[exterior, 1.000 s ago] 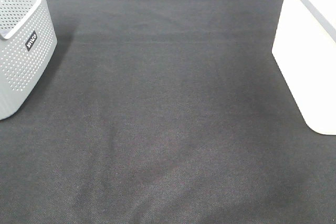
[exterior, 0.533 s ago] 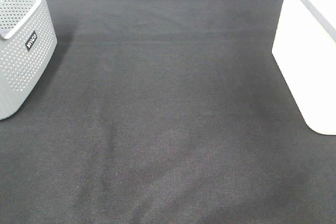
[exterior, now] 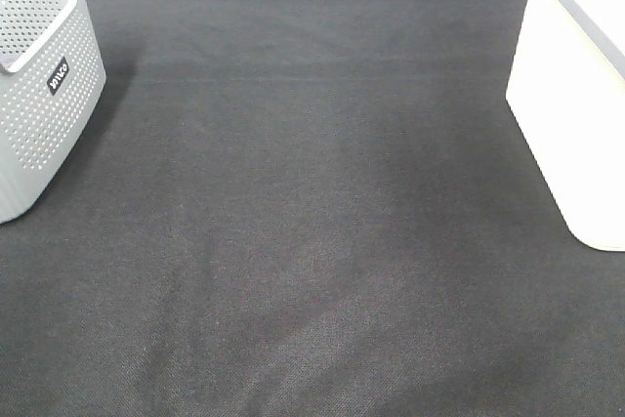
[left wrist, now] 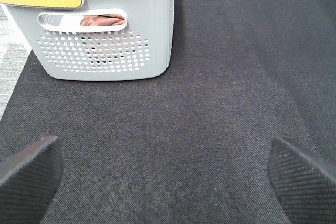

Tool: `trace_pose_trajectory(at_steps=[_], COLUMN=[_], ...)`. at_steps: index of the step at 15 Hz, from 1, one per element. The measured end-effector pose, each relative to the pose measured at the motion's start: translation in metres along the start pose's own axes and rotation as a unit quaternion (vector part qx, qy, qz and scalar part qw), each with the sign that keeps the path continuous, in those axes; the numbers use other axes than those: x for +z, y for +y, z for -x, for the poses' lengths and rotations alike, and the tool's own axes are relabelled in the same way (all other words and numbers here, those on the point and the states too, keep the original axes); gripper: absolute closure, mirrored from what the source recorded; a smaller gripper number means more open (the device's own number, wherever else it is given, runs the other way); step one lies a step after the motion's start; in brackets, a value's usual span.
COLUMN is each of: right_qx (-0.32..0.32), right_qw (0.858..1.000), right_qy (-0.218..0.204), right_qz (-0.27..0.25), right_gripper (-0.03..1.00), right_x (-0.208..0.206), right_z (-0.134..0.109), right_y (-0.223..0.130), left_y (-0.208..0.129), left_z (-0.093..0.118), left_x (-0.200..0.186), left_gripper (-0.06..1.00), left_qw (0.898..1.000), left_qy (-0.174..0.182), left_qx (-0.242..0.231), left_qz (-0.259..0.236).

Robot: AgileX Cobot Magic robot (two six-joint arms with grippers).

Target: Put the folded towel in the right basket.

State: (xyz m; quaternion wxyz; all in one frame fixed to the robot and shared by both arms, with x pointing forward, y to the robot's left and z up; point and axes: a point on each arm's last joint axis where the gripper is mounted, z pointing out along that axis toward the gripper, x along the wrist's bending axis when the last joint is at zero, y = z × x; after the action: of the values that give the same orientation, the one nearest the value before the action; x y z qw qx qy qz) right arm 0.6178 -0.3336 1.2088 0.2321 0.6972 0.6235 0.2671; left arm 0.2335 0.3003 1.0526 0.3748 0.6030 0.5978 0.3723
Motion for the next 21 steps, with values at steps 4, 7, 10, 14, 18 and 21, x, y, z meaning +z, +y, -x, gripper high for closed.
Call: trace_pose_trajectory(at_steps=[4,7,10,14,18,21], right_qx=[-0.013,-0.026,-0.032,-0.036,-0.046,-0.061], right_qw=[1.000,0.999,0.999,0.994,0.987,0.992], right_qy=[-0.008,-0.011,-0.011,-0.010,-0.009,0.002], right_qz=[0.024,0.018,0.038,0.098,0.153,0.113], right_gripper=[0.00,0.00,0.00,0.00,0.00,0.00], right_x=[-0.095,-0.125,-0.163,-0.166,-0.158,-0.135], right_z=[-0.005,-0.005,-0.004,-0.001,0.001,0.002], right_y=[-0.066,-0.122,-0.239,-0.348,-0.400,-0.407], left_y=[0.000,0.000,0.000,0.000,0.000,0.000], left_z=[0.000,0.000,0.000,0.000,0.000,0.000], left_x=[0.000,0.000,0.000,0.000,0.000,0.000], left_gripper=[-0.04,-0.04,-0.04,-0.04,-0.04,-0.04], left_qw=[1.000,1.000,1.000,1.000,1.000,1.000], left_qy=[0.000,0.000,0.000,0.000,0.000,0.000], left_qx=[0.000,0.000,0.000,0.000,0.000,0.000], left_qz=[0.000,0.000,0.000,0.000,0.000,0.000])
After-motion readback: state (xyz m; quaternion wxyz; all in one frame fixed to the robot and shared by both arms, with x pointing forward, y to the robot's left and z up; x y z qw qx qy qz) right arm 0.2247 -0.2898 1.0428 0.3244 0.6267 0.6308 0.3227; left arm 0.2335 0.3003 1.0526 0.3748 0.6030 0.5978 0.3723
